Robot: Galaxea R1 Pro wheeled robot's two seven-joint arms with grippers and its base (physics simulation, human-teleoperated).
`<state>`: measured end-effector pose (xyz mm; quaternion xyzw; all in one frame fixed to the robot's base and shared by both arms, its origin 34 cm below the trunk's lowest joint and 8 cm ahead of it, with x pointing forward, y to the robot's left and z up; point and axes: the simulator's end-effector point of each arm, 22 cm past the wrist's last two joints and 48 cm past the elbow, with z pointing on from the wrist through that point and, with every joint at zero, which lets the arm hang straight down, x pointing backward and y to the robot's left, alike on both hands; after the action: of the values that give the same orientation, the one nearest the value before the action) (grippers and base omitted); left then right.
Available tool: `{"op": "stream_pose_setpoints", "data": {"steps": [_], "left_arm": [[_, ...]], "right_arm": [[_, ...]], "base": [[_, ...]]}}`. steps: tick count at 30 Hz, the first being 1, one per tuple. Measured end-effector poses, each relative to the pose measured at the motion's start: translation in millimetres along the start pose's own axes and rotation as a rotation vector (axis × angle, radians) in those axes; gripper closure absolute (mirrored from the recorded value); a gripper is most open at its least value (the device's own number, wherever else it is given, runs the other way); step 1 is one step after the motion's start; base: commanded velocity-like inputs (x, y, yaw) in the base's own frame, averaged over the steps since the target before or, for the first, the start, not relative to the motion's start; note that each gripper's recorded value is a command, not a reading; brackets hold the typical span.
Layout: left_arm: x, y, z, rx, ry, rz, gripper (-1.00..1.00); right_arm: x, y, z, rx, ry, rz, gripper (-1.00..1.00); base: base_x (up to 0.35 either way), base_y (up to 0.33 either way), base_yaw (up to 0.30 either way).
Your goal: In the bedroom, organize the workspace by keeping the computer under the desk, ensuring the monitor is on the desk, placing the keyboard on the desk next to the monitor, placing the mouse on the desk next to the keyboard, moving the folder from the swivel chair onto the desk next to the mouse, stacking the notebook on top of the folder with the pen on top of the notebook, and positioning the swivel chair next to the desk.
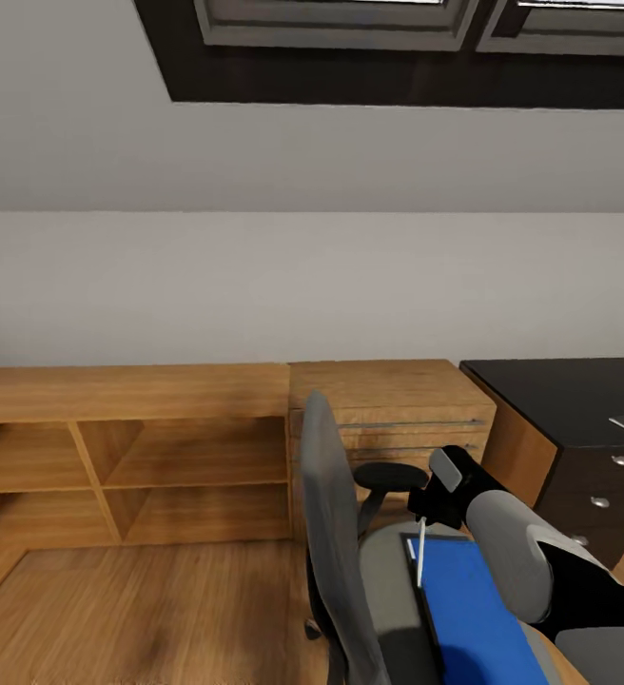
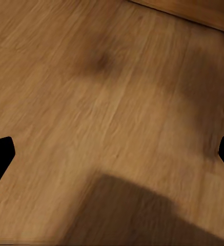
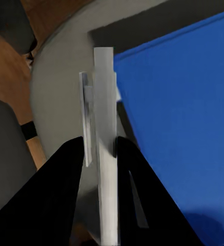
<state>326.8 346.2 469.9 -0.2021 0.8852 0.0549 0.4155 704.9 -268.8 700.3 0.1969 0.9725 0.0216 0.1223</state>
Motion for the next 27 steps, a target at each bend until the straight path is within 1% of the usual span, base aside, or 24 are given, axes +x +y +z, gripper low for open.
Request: {"op": "stream_pose_setpoints", "data": {"steps": [5,12,18,19,21,23,24,27], "left_arm": [[0,0,0.2,-0.001,0.001,0.000,-1.00],[0,0,0.2,-0.001,0.000,0.000,-1.00],[0,0,0.2,0.000,-0.001,0.000,-1.00],[0,0,0.0,0.001,0.000,0.001,-1.00],[0,0,0.1,0.001,0.000,0.001,-1.00],[0,0,0.1,0.002,-0.001,0.001,-1.00],[0,-1,0.1,0.002,0.000,0.002,-1.00],[0,-1,0.0,0.003,0.000,0.001,-1.00]], "right_arm": [[0,-1,0.2,0.002,-0.002,0.001,1.00],[-1,-4,0.7,0.007,-0.005,0.002,1.00],[-4,-13,0.5,0.041,-0.017,-0.020,1.00],[-6,-16,0.4,0.056,-0.024,-0.030,1.00],[-10,-18,0.4,0.064,-0.043,-0.029,1.00],[-16,-19,0.2,0.067,-0.072,-0.021,1.00],[-22,-20,-0.1,0.069,-0.098,-0.012,1.00],[-26,-21,-0.5,0.069,-0.116,-0.004,1.00]], "base": [[-0.052,-0.102,0.091],[-0.111,-0.221,0.017],[-0.024,-0.104,0.002],[-0.005,-0.022,0.000],[-0.003,-0.014,0.000],[-0.002,-0.007,0.000],[-0.001,-0.004,0.000],[0.000,-0.002,0.000]]}}
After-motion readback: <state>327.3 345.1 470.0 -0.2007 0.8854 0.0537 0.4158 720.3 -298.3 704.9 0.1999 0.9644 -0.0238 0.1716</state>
